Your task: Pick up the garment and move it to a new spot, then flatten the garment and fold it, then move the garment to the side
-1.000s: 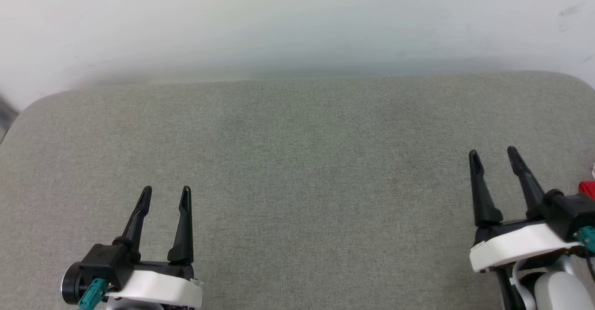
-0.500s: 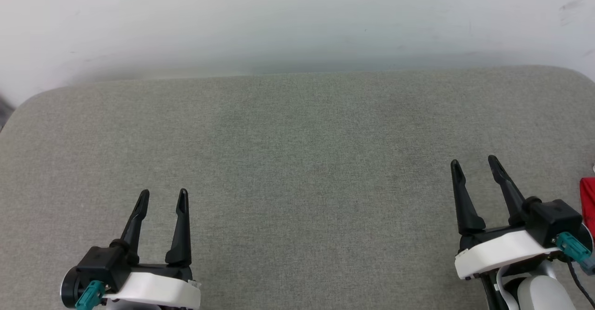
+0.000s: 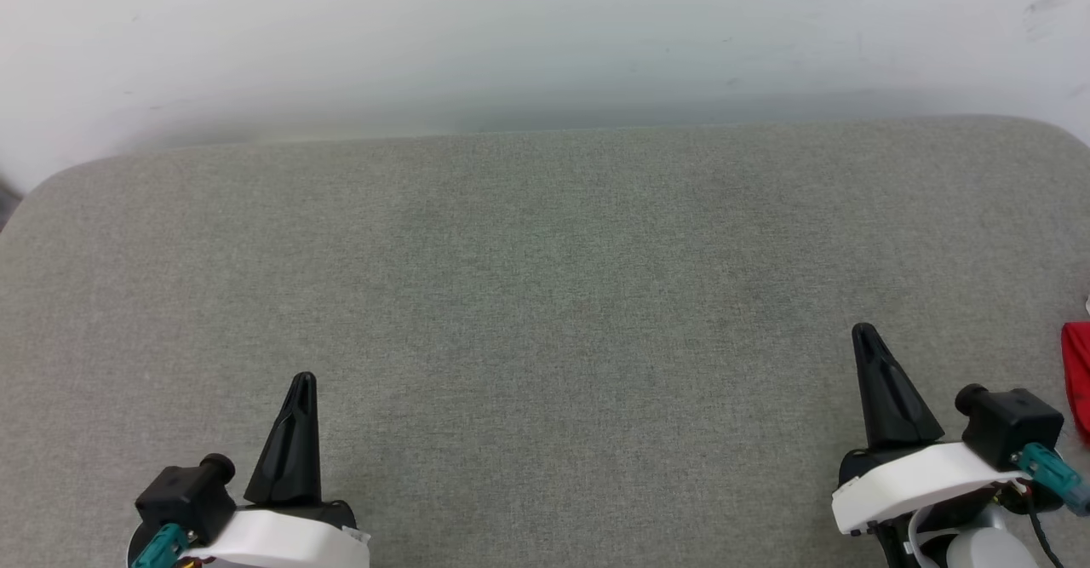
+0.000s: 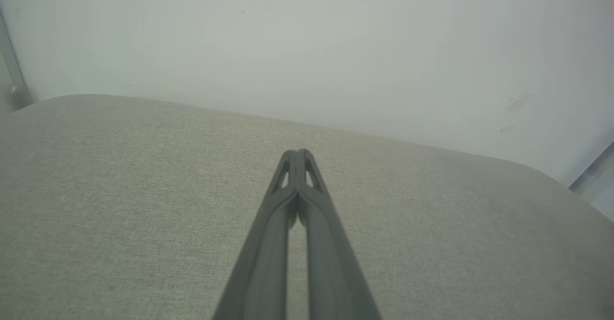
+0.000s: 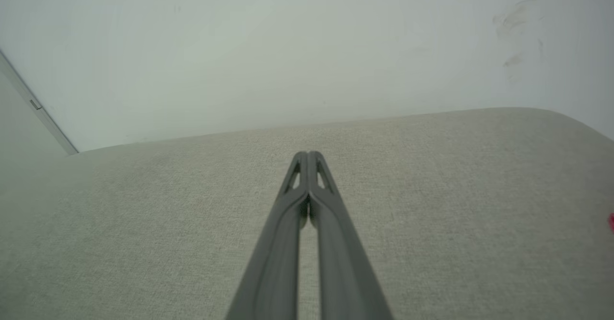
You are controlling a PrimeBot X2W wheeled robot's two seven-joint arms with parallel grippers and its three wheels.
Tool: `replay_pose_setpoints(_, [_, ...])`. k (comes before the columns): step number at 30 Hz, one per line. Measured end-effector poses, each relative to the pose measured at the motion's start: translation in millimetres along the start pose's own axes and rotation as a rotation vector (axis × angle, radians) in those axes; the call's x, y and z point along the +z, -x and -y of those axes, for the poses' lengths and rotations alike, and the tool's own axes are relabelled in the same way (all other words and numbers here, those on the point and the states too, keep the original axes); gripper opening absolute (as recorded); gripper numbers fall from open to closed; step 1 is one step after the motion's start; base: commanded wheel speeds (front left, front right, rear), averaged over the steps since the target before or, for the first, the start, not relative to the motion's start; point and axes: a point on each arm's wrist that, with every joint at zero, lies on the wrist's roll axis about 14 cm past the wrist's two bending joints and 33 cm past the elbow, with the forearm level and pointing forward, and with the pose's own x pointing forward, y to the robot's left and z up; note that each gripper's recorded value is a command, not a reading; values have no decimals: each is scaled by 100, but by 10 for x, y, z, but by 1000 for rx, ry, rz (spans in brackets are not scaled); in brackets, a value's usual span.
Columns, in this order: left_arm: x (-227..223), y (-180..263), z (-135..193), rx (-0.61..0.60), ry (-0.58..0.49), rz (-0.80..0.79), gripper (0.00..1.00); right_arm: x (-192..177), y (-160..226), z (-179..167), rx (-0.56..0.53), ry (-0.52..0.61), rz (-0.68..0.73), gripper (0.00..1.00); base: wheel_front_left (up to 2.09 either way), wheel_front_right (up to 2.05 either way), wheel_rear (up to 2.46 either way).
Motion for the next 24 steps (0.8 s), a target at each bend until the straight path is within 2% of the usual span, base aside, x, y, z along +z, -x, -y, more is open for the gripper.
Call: replay_pose_setpoints(24, [-111, -24, -150, 91, 401, -49, 0, -59, 33, 177, -90, -419, -23, 0, 0, 0, 0])
